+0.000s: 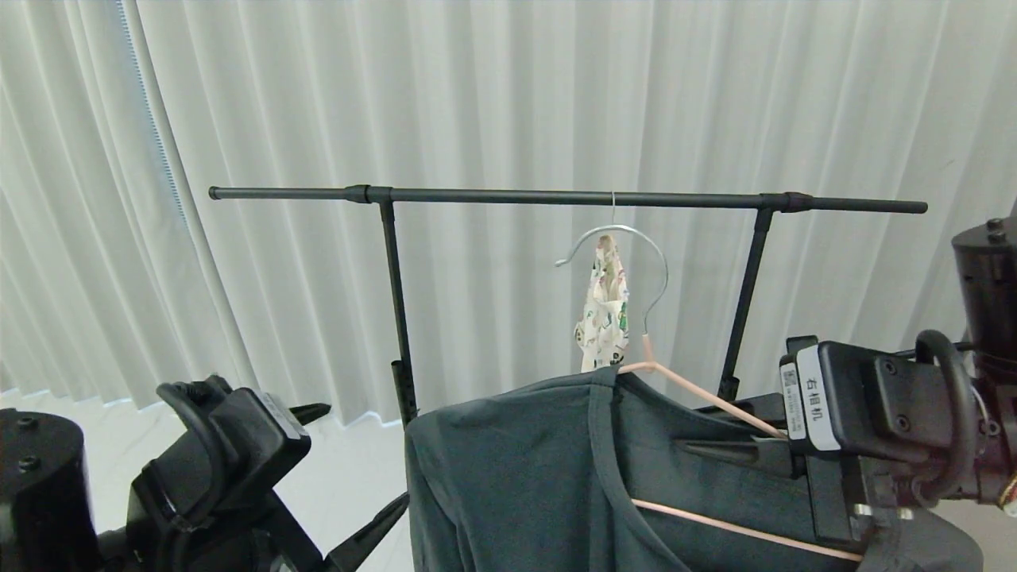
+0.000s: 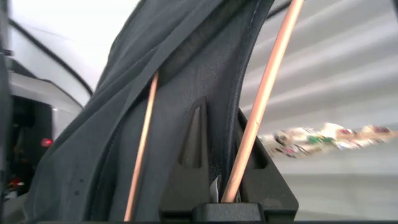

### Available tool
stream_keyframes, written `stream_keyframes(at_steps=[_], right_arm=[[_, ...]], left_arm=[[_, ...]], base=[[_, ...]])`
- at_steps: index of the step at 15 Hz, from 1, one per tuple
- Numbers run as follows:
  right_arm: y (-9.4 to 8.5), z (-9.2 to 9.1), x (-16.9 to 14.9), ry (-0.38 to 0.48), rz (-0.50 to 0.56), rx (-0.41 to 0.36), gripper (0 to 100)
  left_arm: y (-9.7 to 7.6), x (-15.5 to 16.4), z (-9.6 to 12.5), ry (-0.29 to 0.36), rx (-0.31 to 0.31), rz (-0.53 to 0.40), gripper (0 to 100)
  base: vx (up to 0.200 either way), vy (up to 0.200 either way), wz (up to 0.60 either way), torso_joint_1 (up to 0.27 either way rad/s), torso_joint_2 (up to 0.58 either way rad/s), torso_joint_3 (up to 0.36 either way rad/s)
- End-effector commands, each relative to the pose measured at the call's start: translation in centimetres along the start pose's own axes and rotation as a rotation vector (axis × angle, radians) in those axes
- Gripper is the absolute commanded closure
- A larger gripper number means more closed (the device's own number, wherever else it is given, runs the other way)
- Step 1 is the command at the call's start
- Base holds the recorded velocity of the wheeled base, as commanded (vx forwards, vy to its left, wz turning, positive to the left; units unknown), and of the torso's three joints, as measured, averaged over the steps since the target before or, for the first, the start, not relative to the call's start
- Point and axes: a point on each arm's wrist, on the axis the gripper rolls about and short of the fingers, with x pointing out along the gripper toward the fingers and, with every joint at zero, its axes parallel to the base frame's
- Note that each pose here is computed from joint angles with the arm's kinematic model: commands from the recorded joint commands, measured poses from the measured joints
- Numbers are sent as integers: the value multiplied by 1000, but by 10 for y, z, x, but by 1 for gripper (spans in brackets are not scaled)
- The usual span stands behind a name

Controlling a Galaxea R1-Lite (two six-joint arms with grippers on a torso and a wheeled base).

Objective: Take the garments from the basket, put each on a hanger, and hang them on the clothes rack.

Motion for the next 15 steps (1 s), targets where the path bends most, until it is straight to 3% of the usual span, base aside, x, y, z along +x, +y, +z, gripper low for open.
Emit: stream_keyframes(at_steps=[1, 3, 4, 5, 8, 12, 15], right_arm=[[-3, 2, -6, -24, -31, -8, 100], [-3, 4, -6, -58, -18, -33, 100], [-3, 4, -6, -58, -18, -33, 100], [-3, 5, -8, -84, -2, -60, 100], [1, 11, -12, -112, 6, -75, 100], [6, 15, -12, -128, 24, -88, 100], [6, 16, -12, -131, 25, -89, 100]], left_arm=[[2, -5, -32, 109, -96, 49, 0], [4, 3, -40, 176, -187, 62, 0], [4, 3, -40, 176, -187, 62, 0], [8, 17, -42, 232, -247, 77, 0], [16, 30, -44, 277, -269, 101, 0], [14, 27, -41, 228, -279, 7, 0], [14, 24, -40, 206, -281, 5, 0]], base=[[0, 0, 0, 0, 0, 0], [0, 0, 0, 0, 0, 0], [0, 0, 0, 0, 0, 0], [0, 0, 0, 0, 0, 0], [0, 0, 0, 0, 0, 0], [0, 0, 0, 0, 0, 0], [0, 0, 0, 0, 0, 0]])
